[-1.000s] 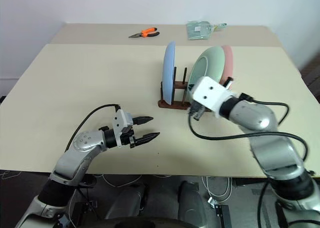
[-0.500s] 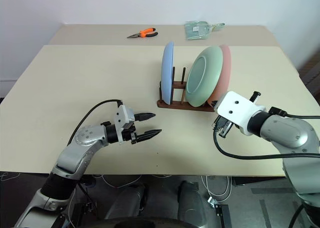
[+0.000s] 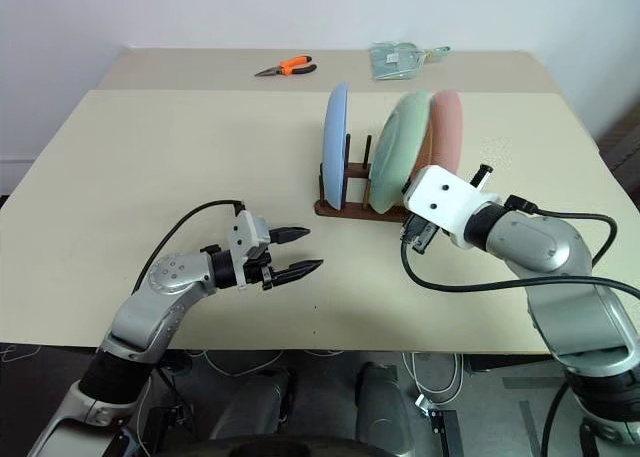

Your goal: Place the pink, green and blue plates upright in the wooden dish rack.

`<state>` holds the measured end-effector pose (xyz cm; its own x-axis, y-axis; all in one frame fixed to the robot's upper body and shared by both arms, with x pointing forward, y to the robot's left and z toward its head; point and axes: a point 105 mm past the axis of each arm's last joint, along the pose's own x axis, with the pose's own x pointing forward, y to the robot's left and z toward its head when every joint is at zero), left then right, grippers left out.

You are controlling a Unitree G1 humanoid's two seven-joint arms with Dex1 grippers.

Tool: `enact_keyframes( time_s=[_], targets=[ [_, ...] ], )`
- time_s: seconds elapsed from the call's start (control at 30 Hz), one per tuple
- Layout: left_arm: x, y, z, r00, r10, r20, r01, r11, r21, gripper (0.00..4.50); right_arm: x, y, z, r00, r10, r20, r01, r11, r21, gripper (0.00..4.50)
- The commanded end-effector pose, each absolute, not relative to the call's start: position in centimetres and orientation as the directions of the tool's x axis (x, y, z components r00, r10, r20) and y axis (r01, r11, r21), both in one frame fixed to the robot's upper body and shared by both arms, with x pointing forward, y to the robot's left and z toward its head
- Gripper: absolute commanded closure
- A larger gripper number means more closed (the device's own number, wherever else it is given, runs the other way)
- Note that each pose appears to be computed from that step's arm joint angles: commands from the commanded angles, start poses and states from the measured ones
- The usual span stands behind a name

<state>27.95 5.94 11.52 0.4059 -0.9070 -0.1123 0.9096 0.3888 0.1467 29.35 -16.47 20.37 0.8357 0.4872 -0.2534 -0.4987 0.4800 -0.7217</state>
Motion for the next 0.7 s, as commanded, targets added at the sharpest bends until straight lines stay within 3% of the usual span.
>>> enact_keyframes(
  time_s=[0.03, 0.3, 0.43, 0.57, 0.7],
  targets=[
    [27.6, 5.7, 12.6, 0.399, -0.913, -0.08, 0.908, 0.381, 0.175, 1.38, 29.0, -15.2, 22.2, 0.831, 0.528, -0.178, -0.462, 0.473, -0.751, 4.49],
    [27.7, 5.7, 12.7, 0.407, -0.91, -0.08, 0.905, 0.389, 0.175, 1.38, 29.1, -14.8, 23.0, 0.827, 0.542, -0.15, -0.449, 0.475, -0.757, 4.49],
    [28.8, 7.8, 12.7, 0.48, -0.872, -0.1, 0.869, 0.456, 0.19, 1.38, 27.6, -19.1, 24.7, 0.85, 0.513, -0.118, -0.438, 0.566, -0.698, 4.49],
    [30.5, 11.8, 12.7, 0.587, -0.799, -0.126, 0.804, 0.558, 0.207, 1.38, 24.0, -23.0, 23.5, 0.828, 0.524, -0.199, -0.543, 0.664, -0.513, 4.49],
    [31.8, 15.6, 12.1, 0.69, -0.709, -0.145, 0.721, 0.655, 0.228, 1.38, 23.4, -26.8, 20.9, 0.885, 0.405, -0.231, -0.466, 0.767, -0.441, 4.49]
  ],
)
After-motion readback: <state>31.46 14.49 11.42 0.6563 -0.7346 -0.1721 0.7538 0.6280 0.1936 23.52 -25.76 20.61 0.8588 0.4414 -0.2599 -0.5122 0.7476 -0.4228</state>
